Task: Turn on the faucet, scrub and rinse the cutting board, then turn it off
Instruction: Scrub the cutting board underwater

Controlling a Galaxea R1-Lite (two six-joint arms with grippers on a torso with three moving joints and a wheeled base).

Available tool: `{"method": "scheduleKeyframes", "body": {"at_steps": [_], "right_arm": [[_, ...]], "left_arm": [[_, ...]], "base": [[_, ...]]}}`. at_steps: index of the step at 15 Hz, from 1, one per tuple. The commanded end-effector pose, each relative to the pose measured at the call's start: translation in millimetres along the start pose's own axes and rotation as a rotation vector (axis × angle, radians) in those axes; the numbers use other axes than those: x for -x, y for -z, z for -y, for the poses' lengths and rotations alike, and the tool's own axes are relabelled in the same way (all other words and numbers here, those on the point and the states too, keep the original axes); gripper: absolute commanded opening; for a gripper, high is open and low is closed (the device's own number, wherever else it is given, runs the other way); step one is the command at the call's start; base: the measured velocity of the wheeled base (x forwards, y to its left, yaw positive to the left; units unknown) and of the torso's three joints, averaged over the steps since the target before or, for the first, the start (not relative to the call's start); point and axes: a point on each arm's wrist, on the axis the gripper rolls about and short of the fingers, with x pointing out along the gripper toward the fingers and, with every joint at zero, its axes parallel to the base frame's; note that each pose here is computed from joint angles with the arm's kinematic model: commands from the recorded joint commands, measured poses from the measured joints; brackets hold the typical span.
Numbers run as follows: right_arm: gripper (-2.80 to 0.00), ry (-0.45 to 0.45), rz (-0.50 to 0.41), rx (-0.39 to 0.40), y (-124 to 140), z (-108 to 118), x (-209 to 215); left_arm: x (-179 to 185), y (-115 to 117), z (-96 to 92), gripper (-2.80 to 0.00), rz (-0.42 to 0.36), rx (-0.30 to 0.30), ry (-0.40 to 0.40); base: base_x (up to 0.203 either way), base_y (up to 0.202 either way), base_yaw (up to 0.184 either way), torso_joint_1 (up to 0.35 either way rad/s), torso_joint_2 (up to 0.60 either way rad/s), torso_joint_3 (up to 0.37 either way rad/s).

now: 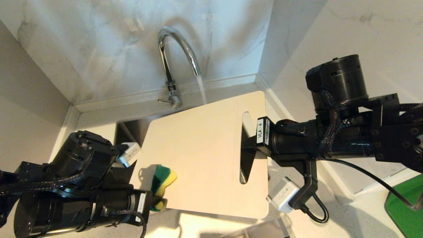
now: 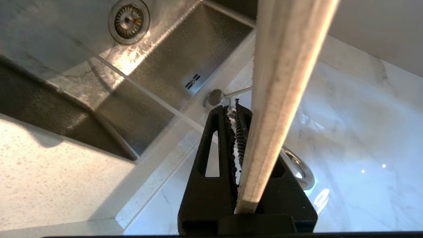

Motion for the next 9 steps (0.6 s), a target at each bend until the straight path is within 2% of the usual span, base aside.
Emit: {"method": "scheduleKeyframes", "body": {"at_steps": [1, 4, 9], "right_arm": [[-2.8, 0.004, 0.003, 0.012, 0, 0, -1], [-2.8, 0.004, 0.004, 0.011, -1, 0, -1], [-2.8, 0.003, 0.005, 0.01, -1, -1, 0]], "left_arm": [[-12, 12, -22.4, -2.8, -0.036, 0.037, -0.044], [-28, 26, -53.1, -2.8, -0.055, 0.077, -0.077], [-33, 31, -113.5, -2.8, -0.068, 0.159, -0.127]], "base": [[0.0, 0.0, 0.0, 0.0, 0.0, 0.0], [0.0, 0.0, 0.0, 0.0, 0.0, 0.0], [0.0, 0.0, 0.0, 0.0, 0.0, 0.0]]}}
